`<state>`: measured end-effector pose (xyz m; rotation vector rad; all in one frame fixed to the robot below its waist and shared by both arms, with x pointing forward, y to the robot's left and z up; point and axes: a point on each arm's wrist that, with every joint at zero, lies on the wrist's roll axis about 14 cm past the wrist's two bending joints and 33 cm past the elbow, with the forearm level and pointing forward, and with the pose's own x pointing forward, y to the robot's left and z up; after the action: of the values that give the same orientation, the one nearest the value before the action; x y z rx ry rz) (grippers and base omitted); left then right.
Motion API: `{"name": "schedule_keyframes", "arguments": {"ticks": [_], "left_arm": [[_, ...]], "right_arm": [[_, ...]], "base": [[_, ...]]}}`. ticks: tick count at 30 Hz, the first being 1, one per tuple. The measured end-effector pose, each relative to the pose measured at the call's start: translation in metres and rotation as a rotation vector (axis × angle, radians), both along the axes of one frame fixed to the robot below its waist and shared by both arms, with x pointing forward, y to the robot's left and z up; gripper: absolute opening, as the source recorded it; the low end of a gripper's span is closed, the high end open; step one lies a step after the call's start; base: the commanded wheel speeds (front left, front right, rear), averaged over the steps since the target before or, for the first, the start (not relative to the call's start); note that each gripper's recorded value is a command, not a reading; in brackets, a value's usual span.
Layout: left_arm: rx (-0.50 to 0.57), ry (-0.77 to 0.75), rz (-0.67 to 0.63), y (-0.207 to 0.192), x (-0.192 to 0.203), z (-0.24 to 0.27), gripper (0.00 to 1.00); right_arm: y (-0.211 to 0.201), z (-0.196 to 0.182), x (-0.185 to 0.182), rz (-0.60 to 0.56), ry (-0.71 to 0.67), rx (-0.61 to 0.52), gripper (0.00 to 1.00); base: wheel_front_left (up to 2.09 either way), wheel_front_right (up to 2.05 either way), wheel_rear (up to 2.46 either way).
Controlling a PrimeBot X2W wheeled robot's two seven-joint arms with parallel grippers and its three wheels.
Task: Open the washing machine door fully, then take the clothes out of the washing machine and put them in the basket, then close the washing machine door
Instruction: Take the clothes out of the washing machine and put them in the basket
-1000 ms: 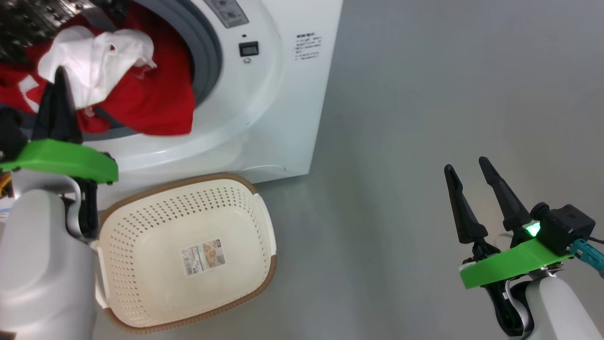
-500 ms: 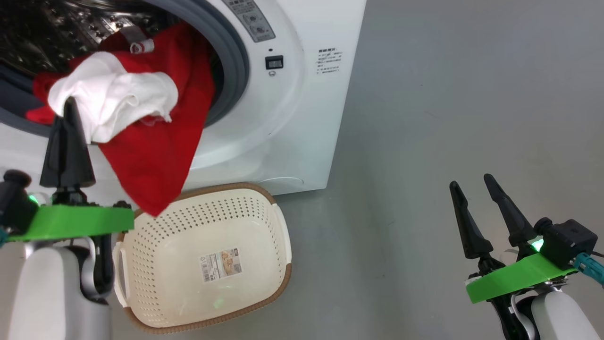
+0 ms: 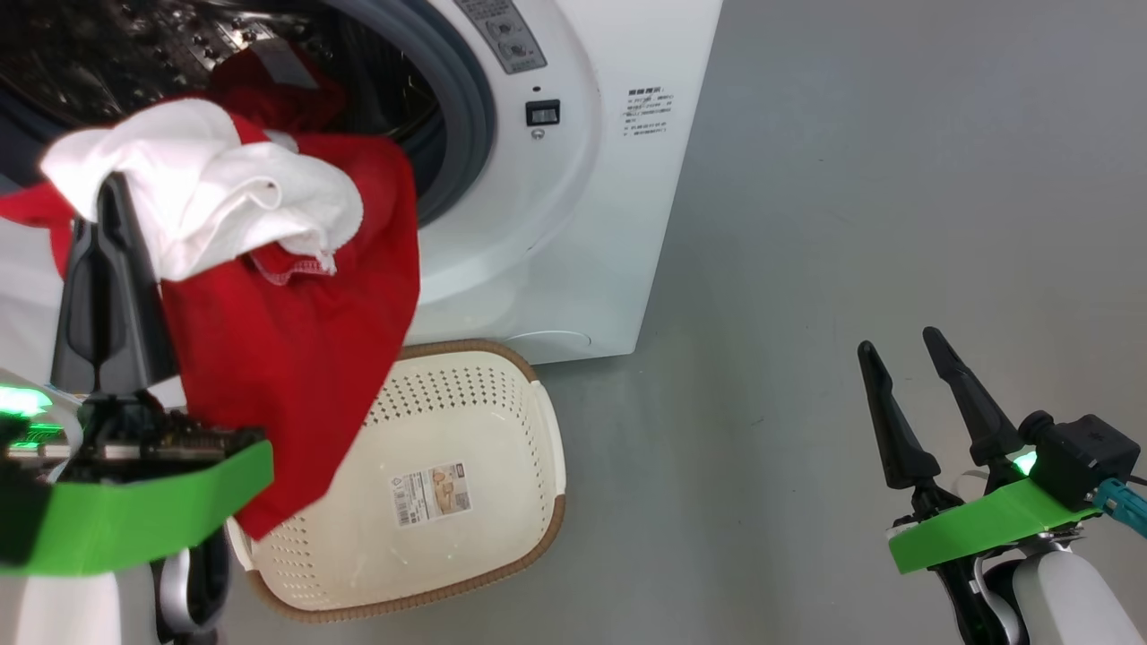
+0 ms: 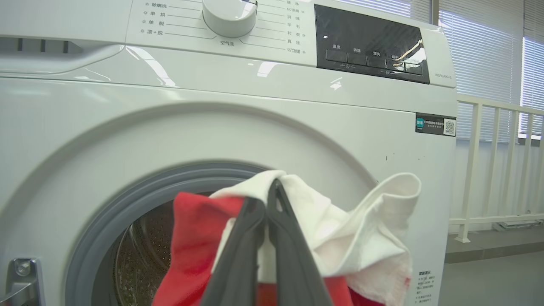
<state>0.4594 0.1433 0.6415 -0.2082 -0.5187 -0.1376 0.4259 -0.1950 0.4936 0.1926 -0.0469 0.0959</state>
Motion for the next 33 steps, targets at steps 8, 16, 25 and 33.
{"name": "schedule_keyframes", "arguments": {"ticks": [8,16,25,33], "left_arm": [[-0.003,0.055,-0.021,-0.009,-0.005,-0.013,0.0],[-0.017,0.324,-0.045,-0.016,0.008,-0.103,0.0],[0.006,0.663,-0.085,-0.025,0.004,-0.225,0.0],[0.058,0.817,-0.119,-0.034,0.022,-0.282,0.0]], "right_arm": [[0.0,-0.007,0.002,0.003,0.017,-0.002,1.0],[-0.004,-0.015,0.004,-0.007,0.038,-0.008,1.0],[-0.006,-0.018,0.016,-0.011,0.037,-0.012,1.0],[-0.007,-0.028,0.029,-0.016,0.051,-0.012,1.0]], "base": [[0.0,0.0,0.0],[0.0,0.0,0.0],[0.0,0.0,0.0],[0.0,0.0,0.0]]}}
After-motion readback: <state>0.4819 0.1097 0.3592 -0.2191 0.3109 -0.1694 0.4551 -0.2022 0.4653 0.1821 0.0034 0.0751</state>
